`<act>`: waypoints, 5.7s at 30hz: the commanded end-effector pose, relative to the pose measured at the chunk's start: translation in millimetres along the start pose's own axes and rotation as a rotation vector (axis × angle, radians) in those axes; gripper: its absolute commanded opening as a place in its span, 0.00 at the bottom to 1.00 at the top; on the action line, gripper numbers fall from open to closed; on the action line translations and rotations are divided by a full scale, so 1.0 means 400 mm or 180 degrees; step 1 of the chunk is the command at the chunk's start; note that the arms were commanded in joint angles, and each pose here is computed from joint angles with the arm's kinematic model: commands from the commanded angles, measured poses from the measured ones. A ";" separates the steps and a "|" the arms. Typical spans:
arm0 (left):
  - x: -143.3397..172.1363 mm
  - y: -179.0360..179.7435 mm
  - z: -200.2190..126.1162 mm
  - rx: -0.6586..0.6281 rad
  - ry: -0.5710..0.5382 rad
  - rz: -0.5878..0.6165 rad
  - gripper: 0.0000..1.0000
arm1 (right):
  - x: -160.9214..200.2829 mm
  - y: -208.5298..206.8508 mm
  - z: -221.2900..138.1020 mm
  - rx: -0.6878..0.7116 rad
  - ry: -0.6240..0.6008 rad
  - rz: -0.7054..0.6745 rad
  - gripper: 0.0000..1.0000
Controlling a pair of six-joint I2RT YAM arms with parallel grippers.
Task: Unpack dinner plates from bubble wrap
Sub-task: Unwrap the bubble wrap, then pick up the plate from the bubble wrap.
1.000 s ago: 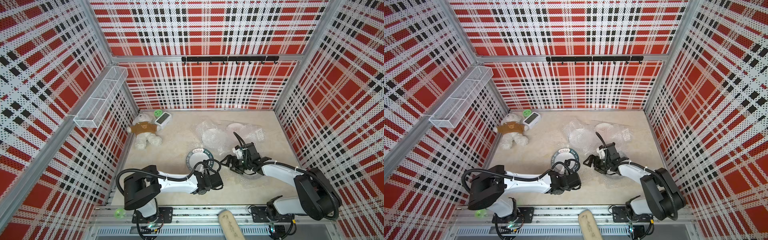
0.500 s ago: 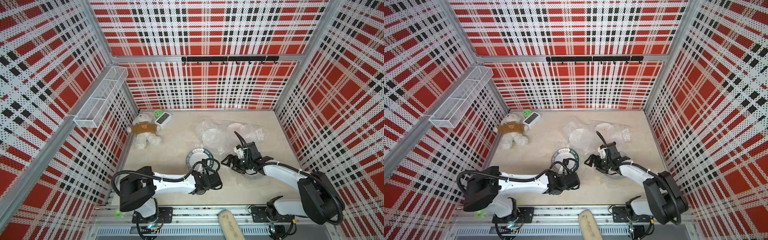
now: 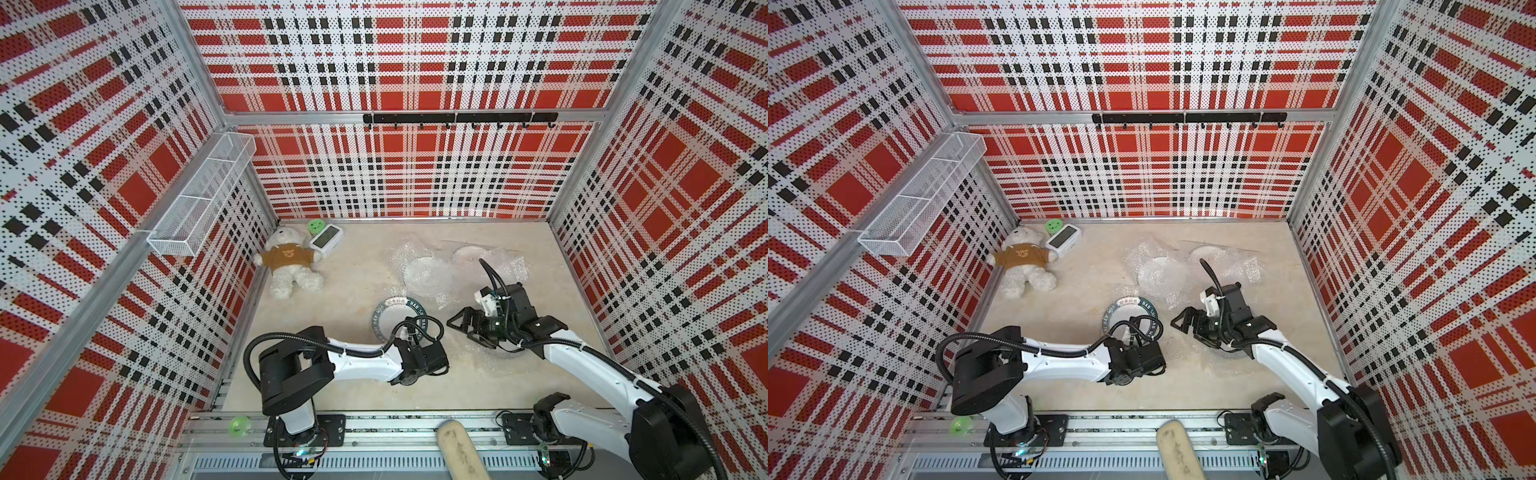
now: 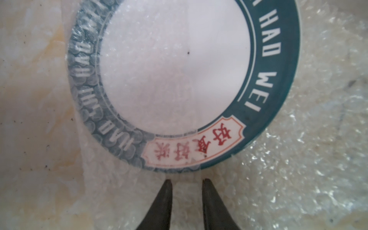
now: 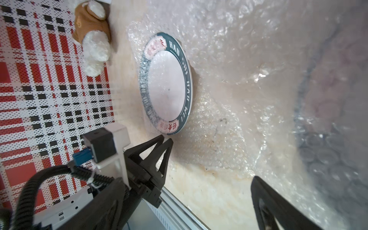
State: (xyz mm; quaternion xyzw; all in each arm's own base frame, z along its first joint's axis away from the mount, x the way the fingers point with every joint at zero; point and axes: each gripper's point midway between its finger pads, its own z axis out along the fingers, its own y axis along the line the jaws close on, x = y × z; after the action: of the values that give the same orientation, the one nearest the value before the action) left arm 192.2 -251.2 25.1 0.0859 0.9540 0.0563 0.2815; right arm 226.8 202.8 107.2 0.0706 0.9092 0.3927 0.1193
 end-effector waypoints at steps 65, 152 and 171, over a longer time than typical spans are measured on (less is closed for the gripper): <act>0.043 0.420 0.020 -0.0097 -0.0028 -0.1923 0.26 | 0.051 -0.114 0.174 0.0349 0.0356 0.0117 1.00; -0.174 0.243 0.116 0.1692 0.0171 -0.2513 0.13 | -0.079 0.128 0.128 -0.0445 -0.0072 -0.0468 1.00; -0.199 0.215 0.133 0.1789 0.0130 -0.2547 0.12 | -0.072 0.118 0.134 -0.0433 -0.0036 -0.0449 1.00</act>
State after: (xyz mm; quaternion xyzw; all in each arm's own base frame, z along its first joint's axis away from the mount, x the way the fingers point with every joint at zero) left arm 288.3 -173.6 26.1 -0.2142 0.9044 -0.3011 0.2135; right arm 269.8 262.8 112.8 0.0011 0.8862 0.4366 0.1548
